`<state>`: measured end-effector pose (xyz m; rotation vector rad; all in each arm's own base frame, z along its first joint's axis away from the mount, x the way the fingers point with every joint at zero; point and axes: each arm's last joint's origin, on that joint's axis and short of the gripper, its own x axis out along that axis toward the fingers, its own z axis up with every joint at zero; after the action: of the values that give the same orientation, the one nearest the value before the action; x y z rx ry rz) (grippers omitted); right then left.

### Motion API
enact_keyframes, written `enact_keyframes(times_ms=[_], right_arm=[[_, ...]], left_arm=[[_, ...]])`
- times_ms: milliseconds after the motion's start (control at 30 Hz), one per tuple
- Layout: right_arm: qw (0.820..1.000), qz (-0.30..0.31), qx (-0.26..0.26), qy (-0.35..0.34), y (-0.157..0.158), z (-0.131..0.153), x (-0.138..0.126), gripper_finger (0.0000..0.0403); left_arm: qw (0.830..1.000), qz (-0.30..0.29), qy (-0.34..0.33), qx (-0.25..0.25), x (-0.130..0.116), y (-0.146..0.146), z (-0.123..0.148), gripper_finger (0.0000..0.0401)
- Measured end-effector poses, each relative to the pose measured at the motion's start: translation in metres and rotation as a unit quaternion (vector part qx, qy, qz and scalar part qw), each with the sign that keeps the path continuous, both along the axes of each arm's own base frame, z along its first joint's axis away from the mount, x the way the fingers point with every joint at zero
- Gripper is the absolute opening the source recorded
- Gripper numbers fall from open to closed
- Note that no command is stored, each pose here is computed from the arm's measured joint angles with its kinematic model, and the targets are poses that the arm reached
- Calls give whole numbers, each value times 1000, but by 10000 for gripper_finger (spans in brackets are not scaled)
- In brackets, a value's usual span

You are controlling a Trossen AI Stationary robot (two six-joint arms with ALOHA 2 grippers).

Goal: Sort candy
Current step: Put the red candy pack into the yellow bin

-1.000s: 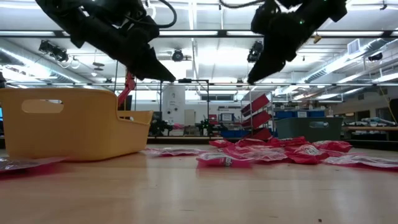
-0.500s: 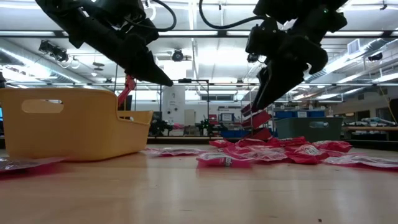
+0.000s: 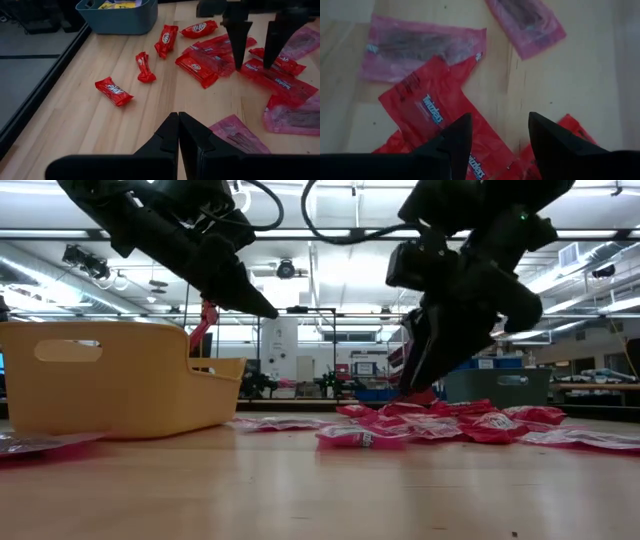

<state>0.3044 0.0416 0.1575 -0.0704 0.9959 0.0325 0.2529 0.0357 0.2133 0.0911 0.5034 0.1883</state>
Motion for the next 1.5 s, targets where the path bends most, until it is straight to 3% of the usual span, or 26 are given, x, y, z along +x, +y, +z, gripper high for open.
enact_keyframes(times_ms=[833,1033,1267,1500], right_arm=[[998,33,-10,45,2,-27,4,170],[998,33,-12,57,2,-28,2,124],[998,25,-22,58,1,-28,2,14],[989,-109,-94,32,-15,-27,4,2]], left_arm=[[1000,1,25,-4,-2,0,-4,15],[1000,1,25,-5,-2,0,-4,15],[1000,1,25,-5,-2,0,-4,15],[1000,1,25,-5,-2,0,-4,15]])
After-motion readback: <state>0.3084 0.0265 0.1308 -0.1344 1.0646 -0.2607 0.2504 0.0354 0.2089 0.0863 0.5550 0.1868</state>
